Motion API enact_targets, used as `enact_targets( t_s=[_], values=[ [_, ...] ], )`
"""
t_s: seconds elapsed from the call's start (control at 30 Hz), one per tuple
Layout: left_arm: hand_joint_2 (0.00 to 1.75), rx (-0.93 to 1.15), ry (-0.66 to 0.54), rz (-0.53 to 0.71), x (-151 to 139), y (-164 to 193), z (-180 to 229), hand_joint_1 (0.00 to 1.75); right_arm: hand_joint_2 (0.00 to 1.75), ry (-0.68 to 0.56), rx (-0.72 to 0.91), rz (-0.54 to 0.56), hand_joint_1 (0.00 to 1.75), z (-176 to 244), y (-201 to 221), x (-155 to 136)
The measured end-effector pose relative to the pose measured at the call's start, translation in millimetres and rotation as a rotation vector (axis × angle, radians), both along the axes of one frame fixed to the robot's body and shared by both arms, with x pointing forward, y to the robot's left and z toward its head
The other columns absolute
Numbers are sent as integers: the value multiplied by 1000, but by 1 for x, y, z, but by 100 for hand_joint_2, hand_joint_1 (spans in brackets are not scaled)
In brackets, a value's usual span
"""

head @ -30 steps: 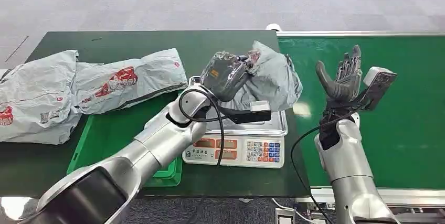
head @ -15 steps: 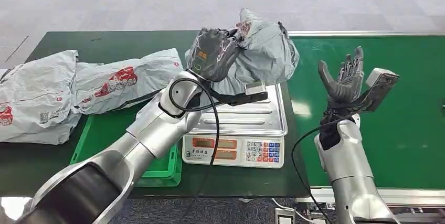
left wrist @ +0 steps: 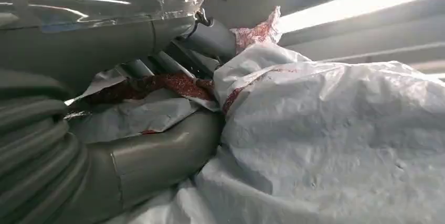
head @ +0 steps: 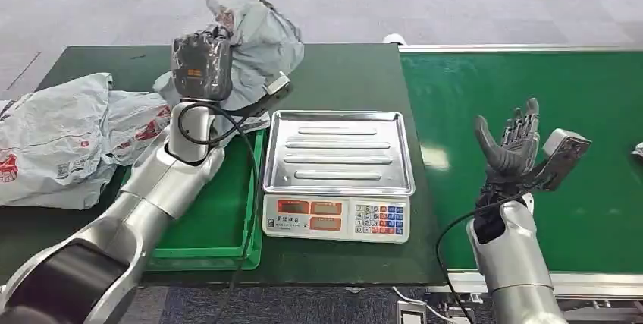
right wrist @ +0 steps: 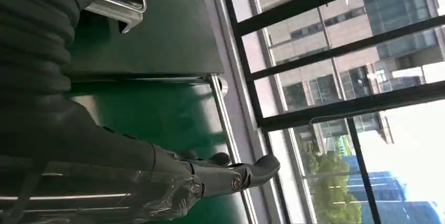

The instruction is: Moved the parcel from conveyor to table for the left to box.

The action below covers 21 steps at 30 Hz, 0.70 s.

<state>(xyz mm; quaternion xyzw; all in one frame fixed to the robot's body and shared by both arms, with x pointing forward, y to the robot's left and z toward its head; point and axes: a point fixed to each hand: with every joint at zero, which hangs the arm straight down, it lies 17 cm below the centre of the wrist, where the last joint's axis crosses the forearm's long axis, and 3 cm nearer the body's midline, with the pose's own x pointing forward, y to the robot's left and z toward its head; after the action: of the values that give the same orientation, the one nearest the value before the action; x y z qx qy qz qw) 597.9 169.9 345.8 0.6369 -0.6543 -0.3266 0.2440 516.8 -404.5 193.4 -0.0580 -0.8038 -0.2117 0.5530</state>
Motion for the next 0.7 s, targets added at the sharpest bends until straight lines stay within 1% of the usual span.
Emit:
enact_targets(
  t_s=[0.1,0.3,0.4,0.5,0.63,0.7],
  values=[
    [175,14,12,29,2,18,-9,175,175,-1,-2,-8,0,-1,-4,-4],
    [175,18,29,73,5,38,-18,175,175,-4,0,-15,0,0,-7,-7],
    [175,39,86,117,12,54,-38,175,175,-1,1,-13,0,-3,-8,-12],
    [175,71,179,168,18,70,-66,175,175,6,0,-5,0,-8,-8,-19],
    [175,137,400,299,26,100,-119,175,175,1,-12,21,0,-7,-4,-19],
    [175,176,482,323,27,106,-140,175,175,-3,-18,32,0,-6,-2,-19]
  ],
)
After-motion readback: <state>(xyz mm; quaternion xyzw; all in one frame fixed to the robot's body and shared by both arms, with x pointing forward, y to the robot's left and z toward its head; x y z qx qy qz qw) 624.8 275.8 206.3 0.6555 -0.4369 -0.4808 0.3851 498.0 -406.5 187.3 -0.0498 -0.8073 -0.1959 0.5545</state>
